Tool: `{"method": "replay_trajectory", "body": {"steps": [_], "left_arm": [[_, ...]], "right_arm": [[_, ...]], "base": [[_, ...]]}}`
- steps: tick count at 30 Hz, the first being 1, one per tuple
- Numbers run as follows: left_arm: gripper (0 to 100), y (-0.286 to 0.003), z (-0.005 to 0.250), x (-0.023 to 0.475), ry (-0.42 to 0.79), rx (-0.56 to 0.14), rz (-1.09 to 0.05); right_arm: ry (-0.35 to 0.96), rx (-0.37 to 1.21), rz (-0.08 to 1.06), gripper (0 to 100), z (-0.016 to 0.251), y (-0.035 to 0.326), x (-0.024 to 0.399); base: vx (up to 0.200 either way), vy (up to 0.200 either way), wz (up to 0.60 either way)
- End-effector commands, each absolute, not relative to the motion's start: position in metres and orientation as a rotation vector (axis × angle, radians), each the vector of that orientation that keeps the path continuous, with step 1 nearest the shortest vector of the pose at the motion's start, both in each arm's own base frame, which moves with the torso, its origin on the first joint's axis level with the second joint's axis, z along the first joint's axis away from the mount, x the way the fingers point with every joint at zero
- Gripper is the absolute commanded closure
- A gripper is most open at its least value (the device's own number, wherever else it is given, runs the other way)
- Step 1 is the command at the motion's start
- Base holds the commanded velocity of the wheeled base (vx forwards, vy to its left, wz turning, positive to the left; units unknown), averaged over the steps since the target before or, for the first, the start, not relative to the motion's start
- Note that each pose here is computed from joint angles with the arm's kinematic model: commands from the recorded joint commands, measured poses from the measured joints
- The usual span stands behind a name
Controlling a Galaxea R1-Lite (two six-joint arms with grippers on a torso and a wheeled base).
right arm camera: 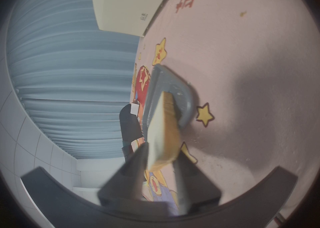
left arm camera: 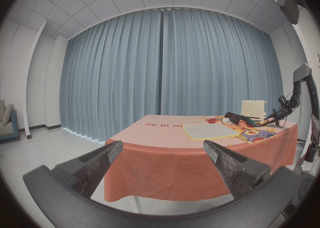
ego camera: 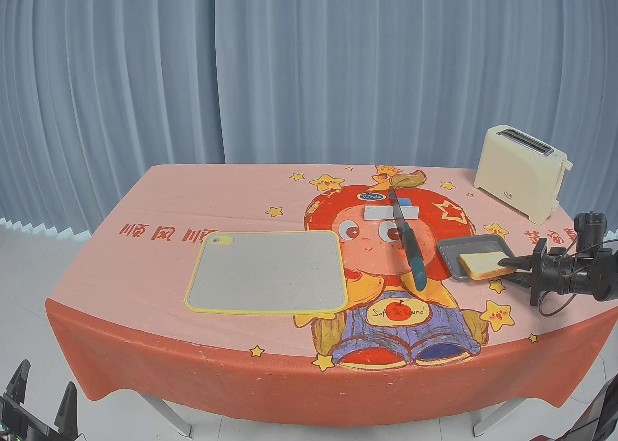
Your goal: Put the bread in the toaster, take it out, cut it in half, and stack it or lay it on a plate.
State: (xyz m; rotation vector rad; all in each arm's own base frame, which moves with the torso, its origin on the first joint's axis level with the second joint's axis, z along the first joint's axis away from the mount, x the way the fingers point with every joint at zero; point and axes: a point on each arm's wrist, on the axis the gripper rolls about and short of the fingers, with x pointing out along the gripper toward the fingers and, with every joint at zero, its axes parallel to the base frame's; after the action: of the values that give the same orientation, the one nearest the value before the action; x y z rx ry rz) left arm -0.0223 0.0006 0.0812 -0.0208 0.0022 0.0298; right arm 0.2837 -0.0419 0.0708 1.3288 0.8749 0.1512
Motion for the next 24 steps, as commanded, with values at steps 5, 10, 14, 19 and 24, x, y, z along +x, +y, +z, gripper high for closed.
{"method": "replay_trajectory", "body": {"steps": [5,10,14,19,24], "left_arm": [[0,0.001,0.076,-0.021,0.021,-0.021,0.031],[0,0.001,0.076,-0.021,0.021,-0.021,0.031],[0,0.001,0.076,-0.021,0.021,-0.021,0.031],[0,0.001,0.076,-0.021,0.021,-0.021,0.031],[0,0.001,0.076,-0.021,0.021,-0.021,0.031]], "right_arm": [[0.903,1.337,0.135,100,0.063,-0.04,0.282],[0.895,1.329,0.149,100,0.069,-0.037,0.278],[0.858,1.312,0.168,100,0.081,-0.036,0.274],[0.821,1.297,0.193,100,0.094,-0.035,0.268],[0.819,1.29,0.204,100,0.096,-0.033,0.268]], "base": [[0.0,0.0,0.0],[0.0,0.0,0.0],[0.0,0.0,0.0],[0.0,0.0,0.0],[0.0,0.0,0.0]]}}
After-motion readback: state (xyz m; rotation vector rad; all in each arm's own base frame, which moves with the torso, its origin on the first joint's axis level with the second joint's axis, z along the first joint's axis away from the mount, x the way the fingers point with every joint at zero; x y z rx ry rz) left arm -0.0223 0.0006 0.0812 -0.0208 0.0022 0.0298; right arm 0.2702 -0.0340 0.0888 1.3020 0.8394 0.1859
